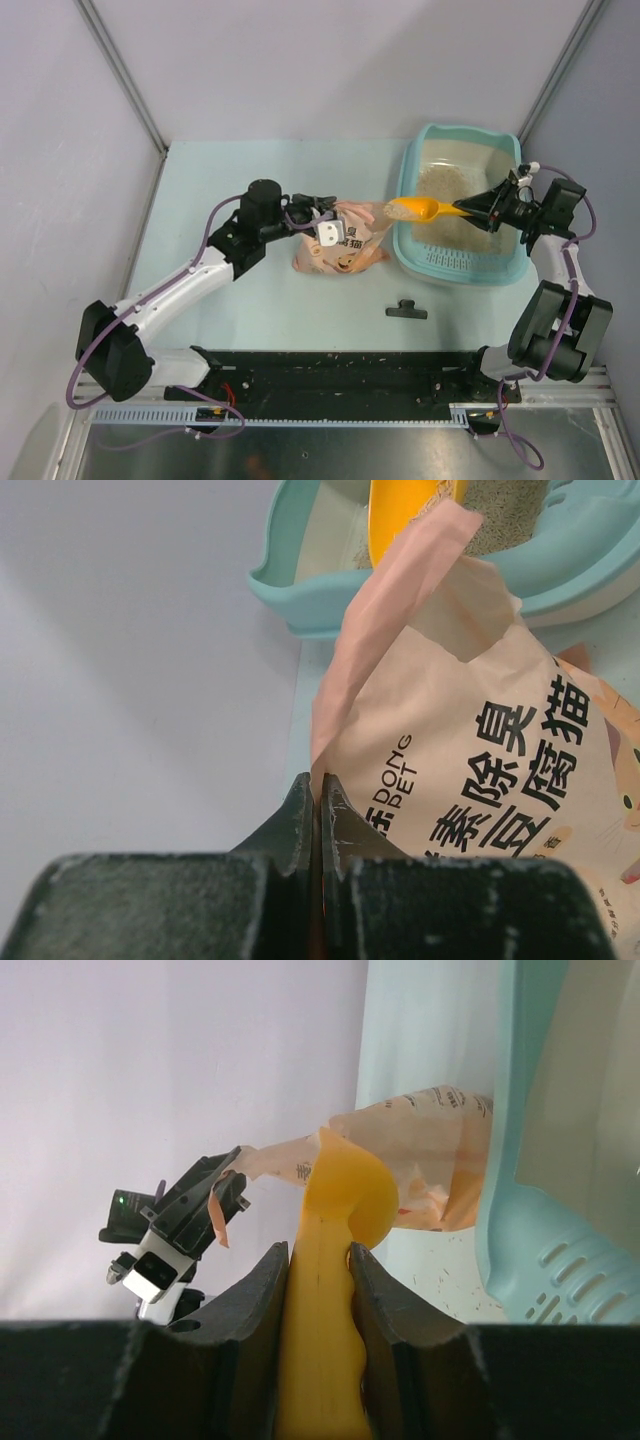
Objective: Fill the litter box with clean litter
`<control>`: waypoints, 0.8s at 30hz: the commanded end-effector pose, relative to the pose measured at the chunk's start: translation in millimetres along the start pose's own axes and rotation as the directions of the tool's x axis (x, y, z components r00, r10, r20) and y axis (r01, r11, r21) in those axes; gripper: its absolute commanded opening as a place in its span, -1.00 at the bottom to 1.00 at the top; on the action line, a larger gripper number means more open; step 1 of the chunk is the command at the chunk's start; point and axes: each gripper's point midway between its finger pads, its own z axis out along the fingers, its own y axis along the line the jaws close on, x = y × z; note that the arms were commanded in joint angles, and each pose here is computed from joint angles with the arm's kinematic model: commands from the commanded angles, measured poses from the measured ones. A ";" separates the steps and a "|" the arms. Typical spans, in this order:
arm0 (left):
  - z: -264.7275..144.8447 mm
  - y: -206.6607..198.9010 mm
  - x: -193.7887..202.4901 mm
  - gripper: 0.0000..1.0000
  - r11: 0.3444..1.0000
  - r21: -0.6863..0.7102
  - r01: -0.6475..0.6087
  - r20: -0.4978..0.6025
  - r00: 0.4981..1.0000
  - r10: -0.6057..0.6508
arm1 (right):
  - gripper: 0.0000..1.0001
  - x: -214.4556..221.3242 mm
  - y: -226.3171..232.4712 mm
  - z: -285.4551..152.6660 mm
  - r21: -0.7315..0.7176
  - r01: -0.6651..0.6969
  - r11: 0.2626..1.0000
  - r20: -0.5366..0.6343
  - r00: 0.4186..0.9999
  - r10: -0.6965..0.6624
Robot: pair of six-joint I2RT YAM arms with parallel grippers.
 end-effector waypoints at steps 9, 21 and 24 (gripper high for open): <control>-2.4 64.7 -46.7 -1.00 0.978 -0.169 -0.119 0.119 0.983 0.140 | -1.00 -18.6 8.5 -34.4 -0.005 0.023 1.000 0.098 0.995 -0.022; 1.8 62.9 -44.8 -1.00 0.980 -0.158 -0.122 0.122 0.982 0.142 | -1.00 -51.9 -16.2 -79.5 0.062 0.005 0.998 0.273 0.962 -0.022; 1.9 62.6 -45.2 -1.00 0.980 -0.156 -0.121 0.125 0.982 0.141 | -1.00 -64.8 -24.6 -91.4 0.137 0.045 0.990 0.349 0.933 -0.091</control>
